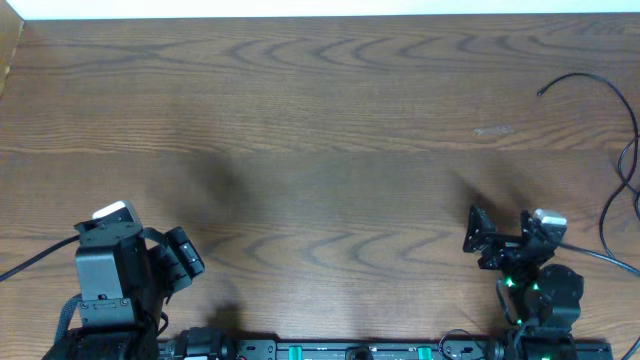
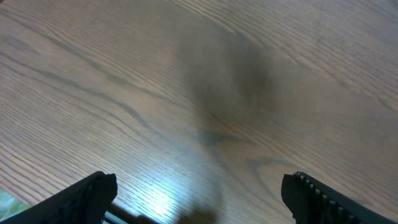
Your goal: Untangle cables
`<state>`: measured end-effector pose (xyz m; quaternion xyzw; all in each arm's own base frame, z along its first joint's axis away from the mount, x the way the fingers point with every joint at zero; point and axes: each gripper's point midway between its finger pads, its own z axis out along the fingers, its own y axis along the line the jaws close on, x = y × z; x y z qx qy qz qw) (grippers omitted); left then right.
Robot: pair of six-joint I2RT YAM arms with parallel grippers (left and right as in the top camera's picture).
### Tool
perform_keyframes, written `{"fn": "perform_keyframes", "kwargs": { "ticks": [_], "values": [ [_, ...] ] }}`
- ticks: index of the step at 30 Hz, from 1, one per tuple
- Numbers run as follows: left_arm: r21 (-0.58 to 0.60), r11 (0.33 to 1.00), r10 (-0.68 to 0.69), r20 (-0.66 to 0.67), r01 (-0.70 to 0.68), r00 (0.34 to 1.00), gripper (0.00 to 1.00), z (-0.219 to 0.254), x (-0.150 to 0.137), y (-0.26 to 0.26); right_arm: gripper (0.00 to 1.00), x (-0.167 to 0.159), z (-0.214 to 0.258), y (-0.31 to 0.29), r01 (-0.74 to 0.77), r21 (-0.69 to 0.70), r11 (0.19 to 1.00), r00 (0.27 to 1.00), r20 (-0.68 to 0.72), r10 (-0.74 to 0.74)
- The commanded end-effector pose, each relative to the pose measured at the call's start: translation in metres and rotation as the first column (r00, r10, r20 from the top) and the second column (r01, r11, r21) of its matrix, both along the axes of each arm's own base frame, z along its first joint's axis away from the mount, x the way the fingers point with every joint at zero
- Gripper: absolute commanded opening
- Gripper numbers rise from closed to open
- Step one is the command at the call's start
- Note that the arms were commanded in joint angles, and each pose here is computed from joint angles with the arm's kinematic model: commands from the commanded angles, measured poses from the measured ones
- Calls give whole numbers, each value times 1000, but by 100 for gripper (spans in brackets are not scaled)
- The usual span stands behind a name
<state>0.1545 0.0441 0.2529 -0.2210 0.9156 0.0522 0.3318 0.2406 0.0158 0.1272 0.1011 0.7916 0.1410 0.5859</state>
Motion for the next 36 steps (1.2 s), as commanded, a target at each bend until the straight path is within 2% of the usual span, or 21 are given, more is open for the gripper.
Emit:
{"fn": "perform_keyframes", "kwargs": {
  "ticks": [1,6,16,21,25,30,36],
  "values": [
    [5,1000,0,11,0,1000,91,4,0,1,99,-2,11,10,-39,4,999,998,52,39],
    [6,1000,0,11,0,1000,91,4,0,1,99,-4,23,15,-61,3,998,992,110,60],
    [6,1000,1,40,-1,999,91,8,-2,1,99,-4,24,16,-63,3,998,992,110,62],
    [-23,1000,23,214,-19,977,91,29,-11,-2,99,-4,23,16,-62,3,998,992,110,62],
    [-77,995,-26,344,56,938,91,39,-15,-18,99,-4,23,16,-62,3,998,992,110,62],
    [-164,977,-57,401,133,914,91,31,-24,-37,99,-4,23,16,-62,3,998,992,110,62],
    [-194,954,-116,458,227,882,91,21,-25,-54,99,-4,23,16,-63,3,998,992,110,62]
  ]
}}
